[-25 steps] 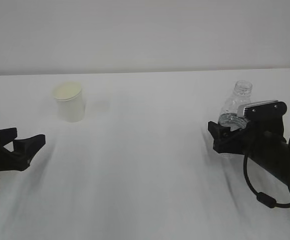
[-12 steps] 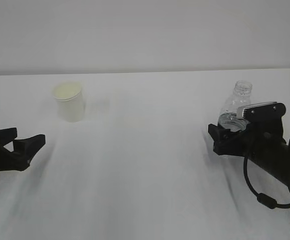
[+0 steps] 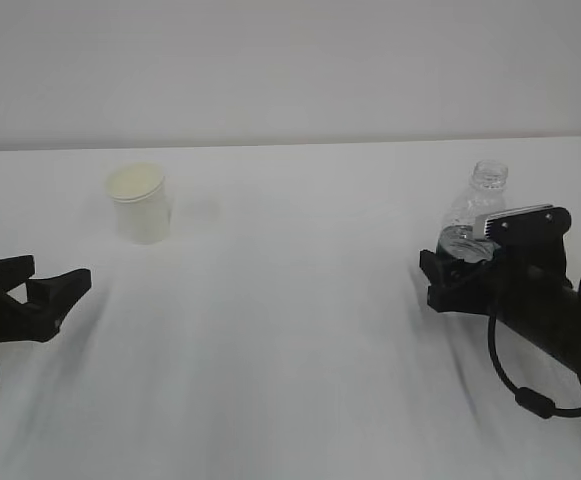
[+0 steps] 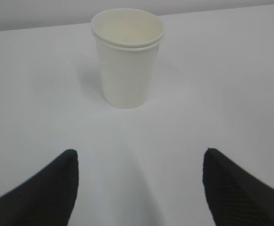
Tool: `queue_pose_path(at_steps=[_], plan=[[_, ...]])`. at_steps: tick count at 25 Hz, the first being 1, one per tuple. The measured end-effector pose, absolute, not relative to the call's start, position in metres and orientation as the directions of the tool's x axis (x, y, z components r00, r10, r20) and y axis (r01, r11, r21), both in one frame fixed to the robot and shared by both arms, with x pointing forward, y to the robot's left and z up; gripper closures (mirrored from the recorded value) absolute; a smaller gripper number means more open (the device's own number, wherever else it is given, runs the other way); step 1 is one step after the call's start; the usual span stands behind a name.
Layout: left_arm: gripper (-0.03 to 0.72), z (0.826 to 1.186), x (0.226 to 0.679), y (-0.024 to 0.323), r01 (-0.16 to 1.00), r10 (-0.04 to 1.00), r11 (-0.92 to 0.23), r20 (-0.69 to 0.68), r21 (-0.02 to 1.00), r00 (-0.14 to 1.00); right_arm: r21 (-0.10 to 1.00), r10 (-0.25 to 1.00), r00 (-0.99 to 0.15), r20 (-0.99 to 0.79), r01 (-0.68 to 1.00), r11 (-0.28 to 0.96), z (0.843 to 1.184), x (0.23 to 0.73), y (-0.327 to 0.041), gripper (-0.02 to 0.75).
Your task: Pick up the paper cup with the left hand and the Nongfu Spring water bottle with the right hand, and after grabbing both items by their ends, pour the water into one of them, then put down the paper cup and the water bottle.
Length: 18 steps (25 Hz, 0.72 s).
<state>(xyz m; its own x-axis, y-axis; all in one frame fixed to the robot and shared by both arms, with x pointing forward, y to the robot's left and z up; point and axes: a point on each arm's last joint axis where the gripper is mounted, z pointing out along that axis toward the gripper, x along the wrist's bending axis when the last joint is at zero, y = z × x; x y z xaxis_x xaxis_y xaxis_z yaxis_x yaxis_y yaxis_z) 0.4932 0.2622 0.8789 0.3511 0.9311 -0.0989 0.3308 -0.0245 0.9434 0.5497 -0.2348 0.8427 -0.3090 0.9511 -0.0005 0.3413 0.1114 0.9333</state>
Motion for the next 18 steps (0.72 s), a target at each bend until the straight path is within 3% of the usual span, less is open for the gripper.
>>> queue_pose_path(at_steps=[5,18], plan=[[0.1,0.8789,0.4932,0.2622,0.331,0.931,-0.025,-0.099,0.943,0.351,0.934,0.949,-0.317,-0.002,0.339,0.115,0.843,0.55,-0.2341,0.246],[0.102,0.8789,0.4932,0.2622,0.331,0.931,-0.025,-0.099,0.943,0.351,0.922,0.933,-0.36,-0.013,0.356,0.15,0.8452,0.5482,-0.2311,0.248]])
